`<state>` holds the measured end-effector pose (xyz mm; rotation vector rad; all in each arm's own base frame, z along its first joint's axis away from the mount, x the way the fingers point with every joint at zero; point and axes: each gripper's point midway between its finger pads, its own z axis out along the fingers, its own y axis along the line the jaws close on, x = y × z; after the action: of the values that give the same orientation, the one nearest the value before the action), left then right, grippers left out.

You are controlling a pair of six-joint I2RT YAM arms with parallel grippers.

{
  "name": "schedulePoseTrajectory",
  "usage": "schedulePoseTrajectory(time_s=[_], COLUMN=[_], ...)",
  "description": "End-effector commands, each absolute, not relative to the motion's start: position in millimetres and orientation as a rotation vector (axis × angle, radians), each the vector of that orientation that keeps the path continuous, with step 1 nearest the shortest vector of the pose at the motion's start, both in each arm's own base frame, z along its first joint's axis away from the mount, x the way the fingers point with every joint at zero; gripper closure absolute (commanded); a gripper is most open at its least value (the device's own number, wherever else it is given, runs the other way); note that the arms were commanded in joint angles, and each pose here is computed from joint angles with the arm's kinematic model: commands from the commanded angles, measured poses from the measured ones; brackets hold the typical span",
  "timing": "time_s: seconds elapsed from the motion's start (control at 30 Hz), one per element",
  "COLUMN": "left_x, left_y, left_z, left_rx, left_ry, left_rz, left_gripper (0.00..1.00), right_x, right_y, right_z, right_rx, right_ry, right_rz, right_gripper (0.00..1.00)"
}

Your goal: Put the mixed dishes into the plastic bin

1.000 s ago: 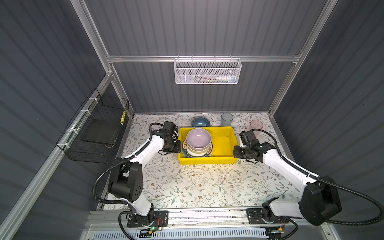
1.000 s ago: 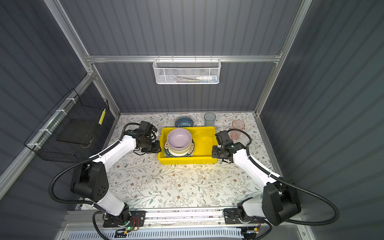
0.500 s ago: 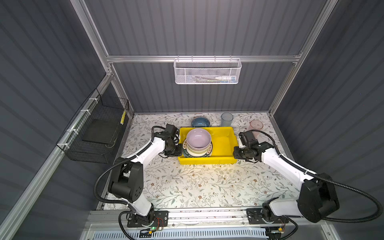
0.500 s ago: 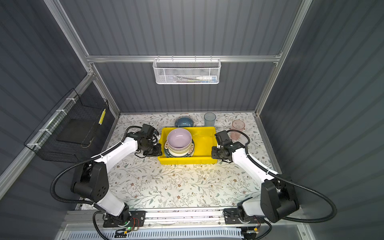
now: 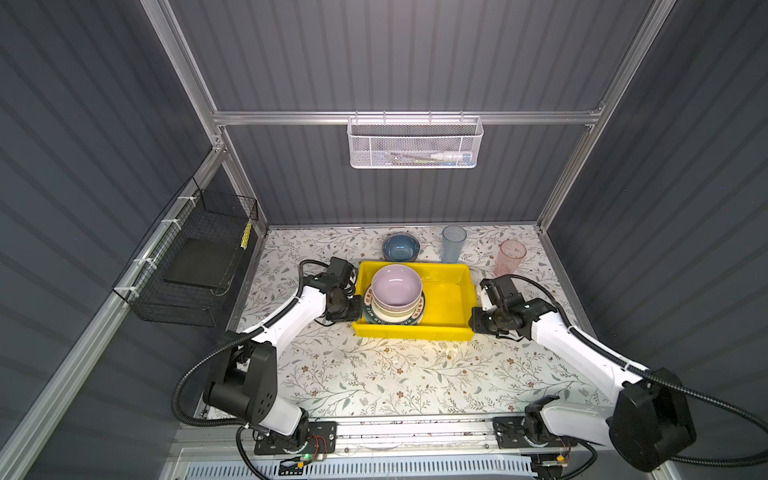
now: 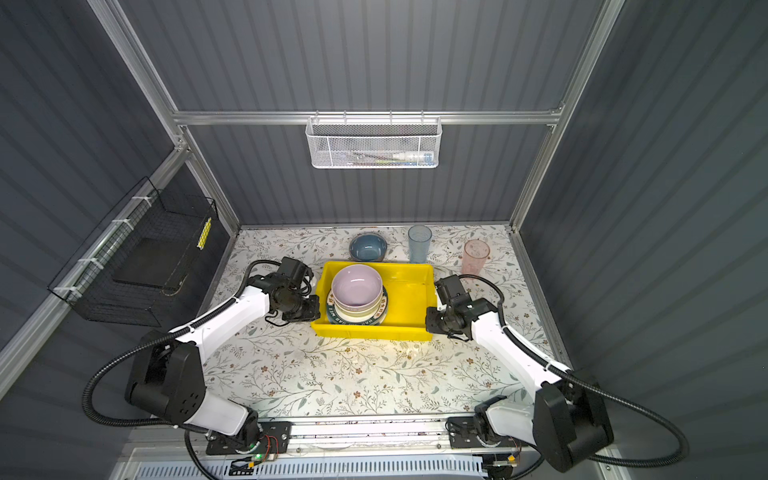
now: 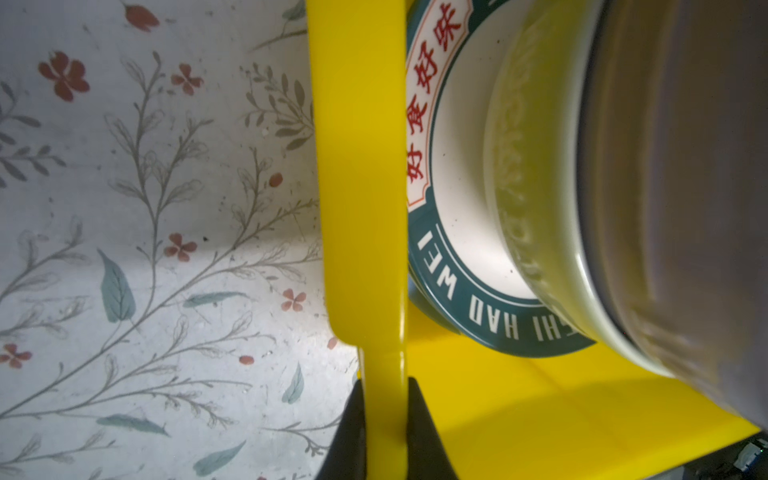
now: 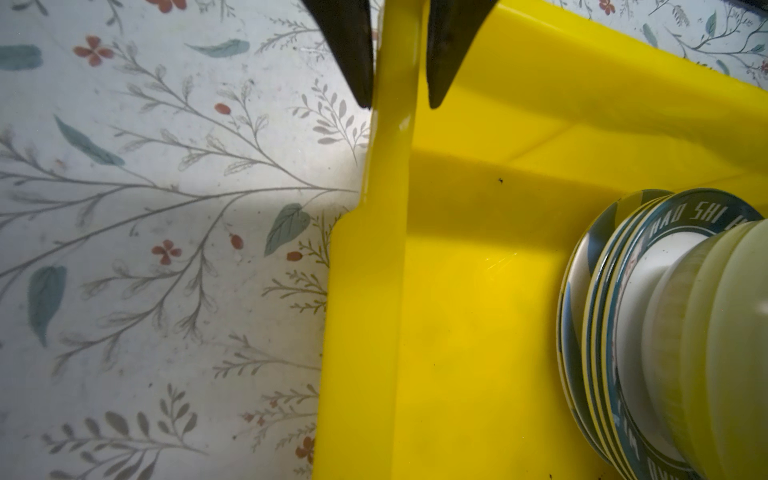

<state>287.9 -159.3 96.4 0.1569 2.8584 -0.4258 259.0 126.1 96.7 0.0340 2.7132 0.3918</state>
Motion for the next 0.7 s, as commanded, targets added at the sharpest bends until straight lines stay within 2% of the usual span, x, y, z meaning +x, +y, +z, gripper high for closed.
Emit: schedulePoseTrajectory(time_s=[0.0, 0.3, 0.67], left_x=[247.6, 207.8, 181.1], left_y=[-155.1, -152.9, -147.7], left_z=[94.4, 89.7, 87.4], left_rx=[0.138, 0.062, -0.003], left_ry=[2.953, 2.987, 2.993], left_rz=[-0.442, -0.501, -0.570], left_gripper=[0.91, 0.91, 0.90], right_x=[232.5, 197.9, 172.8], right_y=[127.5, 120.0, 115.7], right_z=[88.9, 101.4, 93.8], right_rx=[0.058, 0.116, 0.179], right_ry=[2.776, 2.798, 2.832], right_rz=[0.448, 0.463, 0.466], right_gripper=[0.77, 0.77, 0.77])
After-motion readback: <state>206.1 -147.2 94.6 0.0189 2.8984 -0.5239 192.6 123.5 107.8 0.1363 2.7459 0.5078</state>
